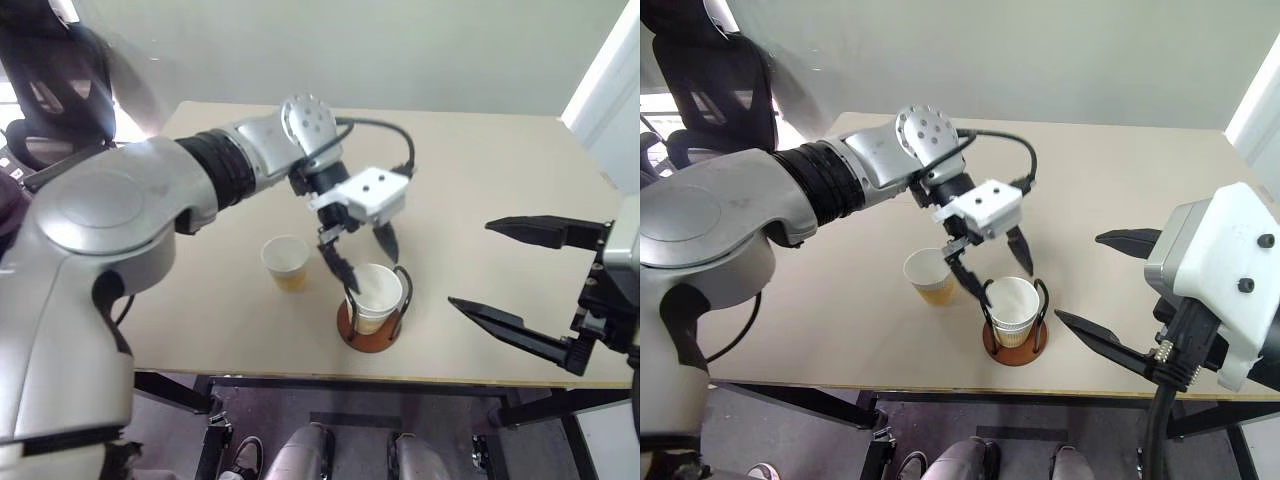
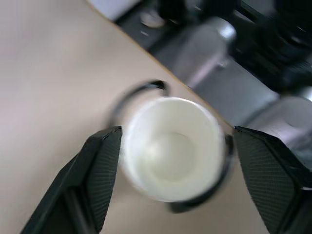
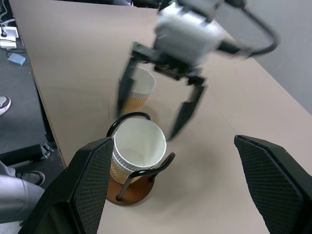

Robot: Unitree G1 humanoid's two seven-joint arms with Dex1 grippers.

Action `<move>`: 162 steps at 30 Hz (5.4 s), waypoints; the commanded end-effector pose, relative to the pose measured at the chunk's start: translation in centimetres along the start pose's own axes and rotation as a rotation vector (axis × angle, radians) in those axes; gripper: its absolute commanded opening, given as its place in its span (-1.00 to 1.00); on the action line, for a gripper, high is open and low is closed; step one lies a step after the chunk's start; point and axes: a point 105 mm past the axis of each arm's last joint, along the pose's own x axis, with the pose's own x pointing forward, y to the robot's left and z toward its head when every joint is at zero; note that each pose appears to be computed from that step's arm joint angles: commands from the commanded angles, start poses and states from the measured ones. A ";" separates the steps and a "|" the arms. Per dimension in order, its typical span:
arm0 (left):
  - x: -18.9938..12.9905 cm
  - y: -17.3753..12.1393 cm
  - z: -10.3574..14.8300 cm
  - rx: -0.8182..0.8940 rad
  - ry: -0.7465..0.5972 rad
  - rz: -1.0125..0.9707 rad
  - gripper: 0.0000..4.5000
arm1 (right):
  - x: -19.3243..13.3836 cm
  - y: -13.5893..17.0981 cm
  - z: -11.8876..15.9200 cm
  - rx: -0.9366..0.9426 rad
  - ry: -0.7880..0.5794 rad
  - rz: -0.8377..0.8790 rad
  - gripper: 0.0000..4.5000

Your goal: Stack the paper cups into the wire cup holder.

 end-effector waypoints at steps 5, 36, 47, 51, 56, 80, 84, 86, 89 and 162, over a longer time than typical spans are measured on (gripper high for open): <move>-7.3 0.1 -3.8 -0.187 0.090 0.317 0.75 | -0.6 -0.9 0.3 -0.018 -0.016 -0.015 0.82; -8.1 -11.1 -8.6 -0.622 -0.095 0.293 0.75 | 1.0 -2.4 -0.9 -0.044 -0.051 0.115 0.82; -6.4 -11.2 -11.8 -0.652 -0.004 0.257 0.75 | 1.1 -2.5 -0.8 -0.046 -0.052 0.110 0.82; -6.1 -10.9 -12.2 -0.644 0.011 0.255 0.75 | 1.0 -2.5 -0.7 -0.046 -0.051 0.108 0.82; -5.2 -10.5 -13.2 -0.618 0.056 0.238 0.75 | 0.9 -2.3 -0.6 -0.046 -0.049 0.112 0.82; -7.5 -5.0 -5.2 -0.308 -0.015 0.270 -0.96 | 0.5 -1.9 -0.6 -0.034 -0.019 0.059 0.82; -8.3 -3.2 0.5 -0.143 -0.165 0.277 -0.96 | 0.4 -1.9 -0.7 -0.036 -0.010 0.035 0.82; -7.9 -2.9 2.7 -0.081 -0.221 0.241 -0.96 | 0.3 -1.9 -0.8 -0.041 -0.007 0.023 0.82; -7.0 -2.5 3.9 -0.019 -0.225 0.198 -0.96 | 0.2 -1.8 -0.8 -0.046 0.001 0.003 0.82; -5.3 -2.8 1.1 -0.103 -0.331 0.186 0.49 | -2.2 -1.6 -2.1 0.076 0.069 -0.102 0.82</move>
